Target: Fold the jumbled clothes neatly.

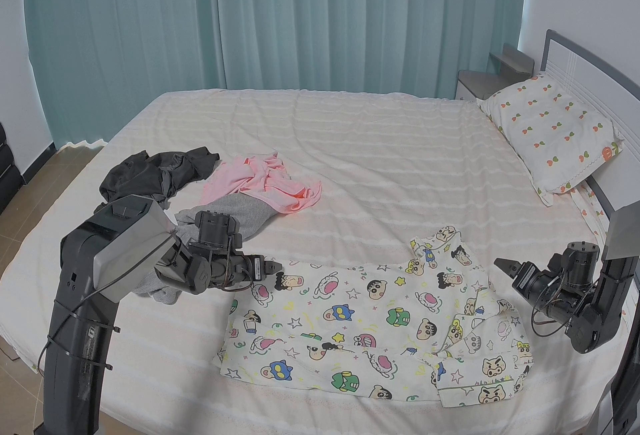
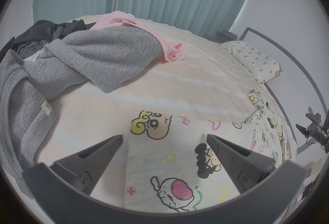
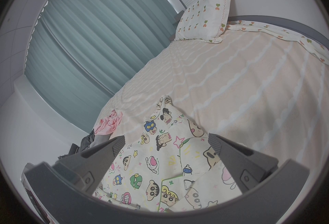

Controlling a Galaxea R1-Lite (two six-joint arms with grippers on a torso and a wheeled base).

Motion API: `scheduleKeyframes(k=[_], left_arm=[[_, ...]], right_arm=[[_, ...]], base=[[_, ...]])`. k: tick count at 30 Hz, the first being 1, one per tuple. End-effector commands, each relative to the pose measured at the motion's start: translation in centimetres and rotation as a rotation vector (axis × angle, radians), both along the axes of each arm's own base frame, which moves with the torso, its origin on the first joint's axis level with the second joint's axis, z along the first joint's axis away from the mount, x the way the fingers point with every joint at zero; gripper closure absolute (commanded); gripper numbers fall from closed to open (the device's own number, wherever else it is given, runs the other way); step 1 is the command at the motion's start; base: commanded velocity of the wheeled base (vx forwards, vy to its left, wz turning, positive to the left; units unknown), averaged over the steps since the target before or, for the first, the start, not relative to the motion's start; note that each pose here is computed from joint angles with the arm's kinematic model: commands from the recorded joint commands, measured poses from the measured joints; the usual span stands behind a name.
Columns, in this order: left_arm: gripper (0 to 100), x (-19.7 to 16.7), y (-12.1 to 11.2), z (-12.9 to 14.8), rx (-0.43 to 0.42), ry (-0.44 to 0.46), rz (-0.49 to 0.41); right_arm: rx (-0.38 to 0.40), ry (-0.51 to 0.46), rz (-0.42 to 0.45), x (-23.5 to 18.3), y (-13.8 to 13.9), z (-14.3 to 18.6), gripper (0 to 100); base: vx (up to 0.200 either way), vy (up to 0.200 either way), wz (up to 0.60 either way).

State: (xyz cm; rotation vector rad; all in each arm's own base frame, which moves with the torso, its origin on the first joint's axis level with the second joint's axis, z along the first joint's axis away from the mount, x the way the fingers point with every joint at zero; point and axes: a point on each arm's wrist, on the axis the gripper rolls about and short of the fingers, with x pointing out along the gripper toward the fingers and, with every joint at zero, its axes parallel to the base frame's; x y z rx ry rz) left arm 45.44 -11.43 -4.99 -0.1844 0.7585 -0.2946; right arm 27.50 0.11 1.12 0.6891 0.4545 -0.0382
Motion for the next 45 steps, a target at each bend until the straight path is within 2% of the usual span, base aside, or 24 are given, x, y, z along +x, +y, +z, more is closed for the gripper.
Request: scheduleKeyframes(k=[1, 7, 8, 19, 22, 25, 28, 34, 38, 39, 45], left_arm=[[0, 0.0, -0.3, -0.1, -0.003, 0.001, -0.008], [0, 0.2, -0.7, 0.1, -0.009, -0.002, -0.012], [100, 0.2, -0.7, 0.1, -0.013, -0.001, -0.010], [100, 0.2, -0.6, -0.2, -0.036, 0.011, 0.027], [100, 0.2, -0.4, -0.3, -0.026, 0.013, 0.041], [100, 0.2, -0.2, -0.3, 0.013, -0.004, 0.091], [100, 0.5, -0.1, 0.2, 0.026, -0.046, 0.124], [100, 0.6, -0.8, 0.8, 0.031, -0.103, 0.194], [100, 0.5, -1.2, 0.9, 0.023, -0.100, 0.196], [100, 0.3, -1.7, 0.9, 0.022, -0.102, 0.184], [100, -0.1, -2.3, 1.8, 0.013, -0.106, 0.177]], right_arm=[[0.000, -0.001, 0.000, 0.0, 0.0, 0.0, 0], [0.000, -0.001, 0.000, 0.0, 0.0, 0.0, 0], [0.001, -0.001, 0.001, 0.0, 0.0, 0.0, 0], [0.001, 0.005, 0.001, 0.0, 0.0, -0.1, 0], [0.001, 0.011, 0.000, 0.1, -0.1, -0.4, 0], [-0.003, 0.006, 0.004, 0.7, -0.2, -0.4, 0], [-0.002, 0.012, 0.022, 2.6, -0.2, -0.2, 0], [-0.005, 0.116, 0.063, 8.2, -0.3, -0.5, 0], [-0.018, 0.125, 0.077, 10.7, -0.3, -1.0, 0], [-0.040, 0.149, 0.101, 12.3, -0.3, -1.5, 0], [-0.091, 0.195, 0.186, 15.0, -0.2, -3.9, 0]], base=[[0.000, 0.000, 0.00], [0.000, 0.000, 0.00], [0.000, 0.000, 0.00], [0.000, 0.000, 0.00], [0.000, 0.000, 0.00], [0.000, 0.000, 0.00], [0.000, 0.000, 0.00], [0.000, 0.000, 0.00], [0.000, 0.000, 0.00], [0.000, 0.000, 0.00], [0.000, 0.000, 0.00]])
